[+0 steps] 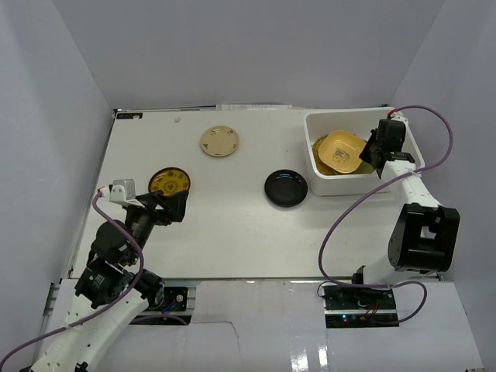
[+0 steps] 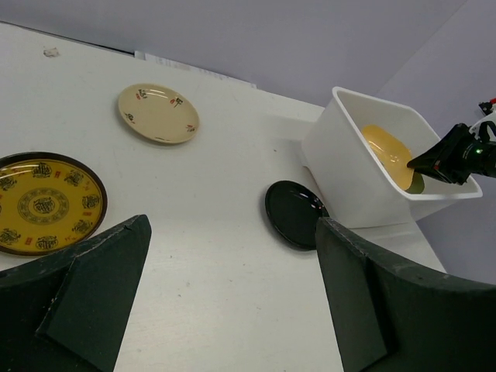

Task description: Place the plates into the plastic bin on the countertop

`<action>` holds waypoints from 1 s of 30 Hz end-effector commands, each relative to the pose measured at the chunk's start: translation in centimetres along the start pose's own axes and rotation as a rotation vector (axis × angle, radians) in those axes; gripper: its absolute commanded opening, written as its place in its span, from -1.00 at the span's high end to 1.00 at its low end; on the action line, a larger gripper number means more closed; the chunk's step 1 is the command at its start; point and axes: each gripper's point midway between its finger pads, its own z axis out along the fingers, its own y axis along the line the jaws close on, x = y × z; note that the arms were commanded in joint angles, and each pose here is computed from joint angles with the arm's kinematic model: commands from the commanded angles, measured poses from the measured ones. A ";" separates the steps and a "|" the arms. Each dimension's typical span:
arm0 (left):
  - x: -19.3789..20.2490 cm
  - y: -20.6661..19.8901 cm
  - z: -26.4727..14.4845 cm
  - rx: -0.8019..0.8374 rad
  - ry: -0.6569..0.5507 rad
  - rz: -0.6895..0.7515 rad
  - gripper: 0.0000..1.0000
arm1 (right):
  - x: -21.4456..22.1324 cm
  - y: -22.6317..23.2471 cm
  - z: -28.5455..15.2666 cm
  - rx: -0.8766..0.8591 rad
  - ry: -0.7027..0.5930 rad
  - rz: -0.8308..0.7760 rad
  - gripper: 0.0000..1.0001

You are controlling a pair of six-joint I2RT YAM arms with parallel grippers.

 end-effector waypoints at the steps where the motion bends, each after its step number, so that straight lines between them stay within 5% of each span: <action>1: 0.9 -0.1 0.4 0.006 0.035 0.007 -0.96 | -3.4 0.2 -0.5 0.006 -0.079 -0.002 0.43; 5: 1.2 -0.1 0.6 0.005 0.051 0.010 -0.96 | -4.0 0.5 -1.2 -0.009 -0.086 -0.007 0.14; 8: 1.4 -0.2 0.7 0.009 0.060 0.012 -0.96 | -4.7 3.2 -3.0 -0.146 -0.102 -0.014 -0.25; 11: 1.3 -0.2 0.7 0.005 0.056 0.011 -0.96 | -4.3 7.3 -5.7 -0.279 -0.113 -0.067 -0.38; 15: 1.3 0.0 0.6 -0.004 0.055 0.011 -0.96 | -2.8 12.6 -12.0 -0.418 -0.212 -0.071 -0.40; 16: 1.3 0.1 0.7 -0.010 0.053 0.010 -0.96 | 0.4 13.4 -12.4 -0.452 -0.172 -0.064 -0.40; 19: 1.2 0.2 0.6 -0.016 0.051 0.008 -0.96 | 2.1 15.0 -16.4 -0.604 -0.237 0.156 -0.36; 23: 0.9 0.2 0.5 -0.013 0.041 0.004 -0.96 | 11.4 12.6 -15.0 -0.609 -0.137 0.393 -0.27; 30: 0.7 0.1 0.2 -0.004 0.030 -0.001 -0.96 | 17.9 10.4 -12.8 -0.522 -0.053 0.559 -0.15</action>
